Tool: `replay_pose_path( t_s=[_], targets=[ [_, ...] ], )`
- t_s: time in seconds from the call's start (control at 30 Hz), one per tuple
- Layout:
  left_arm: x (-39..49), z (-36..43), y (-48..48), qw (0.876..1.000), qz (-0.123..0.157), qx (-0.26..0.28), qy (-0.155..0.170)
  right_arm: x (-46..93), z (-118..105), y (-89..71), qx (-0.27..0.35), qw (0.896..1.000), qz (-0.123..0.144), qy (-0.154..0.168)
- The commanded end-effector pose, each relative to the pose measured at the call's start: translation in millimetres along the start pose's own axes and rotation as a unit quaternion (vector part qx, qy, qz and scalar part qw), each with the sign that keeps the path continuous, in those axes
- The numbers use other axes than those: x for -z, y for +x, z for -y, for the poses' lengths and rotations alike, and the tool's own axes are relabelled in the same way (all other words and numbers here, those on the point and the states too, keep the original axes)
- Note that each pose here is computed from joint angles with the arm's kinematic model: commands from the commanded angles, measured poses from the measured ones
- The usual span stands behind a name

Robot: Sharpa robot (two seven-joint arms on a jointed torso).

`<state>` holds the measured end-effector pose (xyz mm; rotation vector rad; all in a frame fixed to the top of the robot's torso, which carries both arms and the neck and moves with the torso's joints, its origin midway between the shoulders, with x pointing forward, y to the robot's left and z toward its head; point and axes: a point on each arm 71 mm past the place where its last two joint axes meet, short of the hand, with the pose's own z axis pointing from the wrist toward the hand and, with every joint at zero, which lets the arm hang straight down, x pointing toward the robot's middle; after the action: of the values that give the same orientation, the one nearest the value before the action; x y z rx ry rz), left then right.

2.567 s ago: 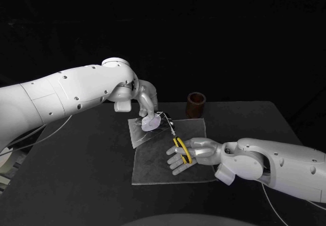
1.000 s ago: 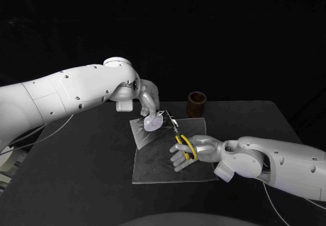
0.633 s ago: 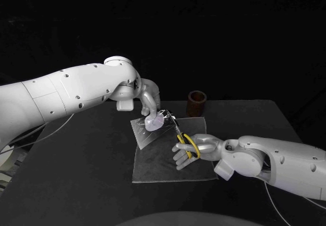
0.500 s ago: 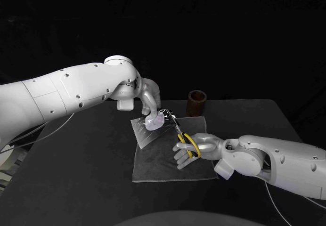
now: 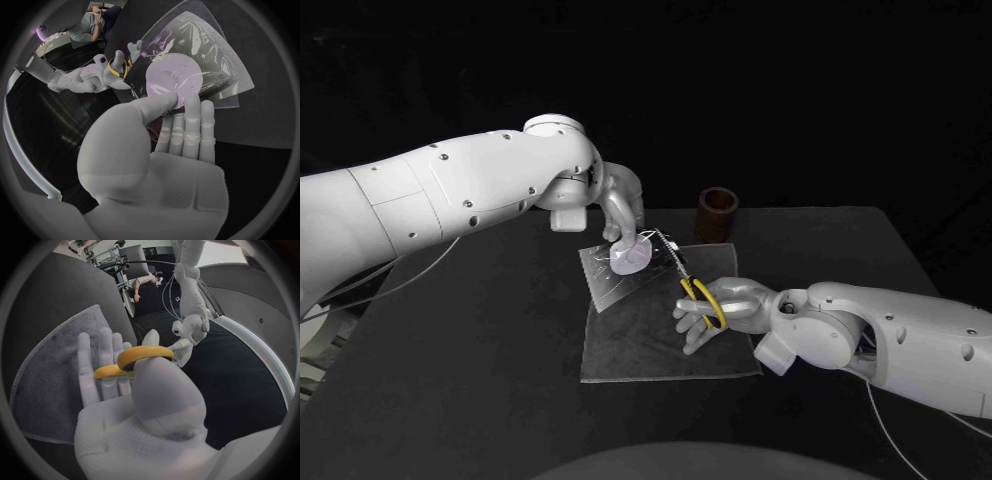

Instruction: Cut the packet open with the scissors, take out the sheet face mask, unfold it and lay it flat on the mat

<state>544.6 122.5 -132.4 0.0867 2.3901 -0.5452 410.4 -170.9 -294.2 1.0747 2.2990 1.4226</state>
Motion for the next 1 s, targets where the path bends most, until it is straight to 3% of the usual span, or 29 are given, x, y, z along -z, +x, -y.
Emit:
replay_pose_path(
  t_s=[0.03, 0.7, 1.0],
  targets=[
    [0.0, 2.7, 0.2, 1.000, 0.002, -0.011, 0.009, 2.1, 0, -7.0, 0.007, 0.999, 0.035, 0.002],
    [3.1, -2.5, 0.0, 1.000, 0.010, -0.010, 0.014, 9.1, 0, -19.8, -0.007, 0.997, 0.073, -0.016],
    [5.8, -8.6, 2.2, 1.000, 0.013, -0.010, 0.020, 12.2, -4, -21.4, -0.002, 0.996, 0.079, -0.048]
  ],
)
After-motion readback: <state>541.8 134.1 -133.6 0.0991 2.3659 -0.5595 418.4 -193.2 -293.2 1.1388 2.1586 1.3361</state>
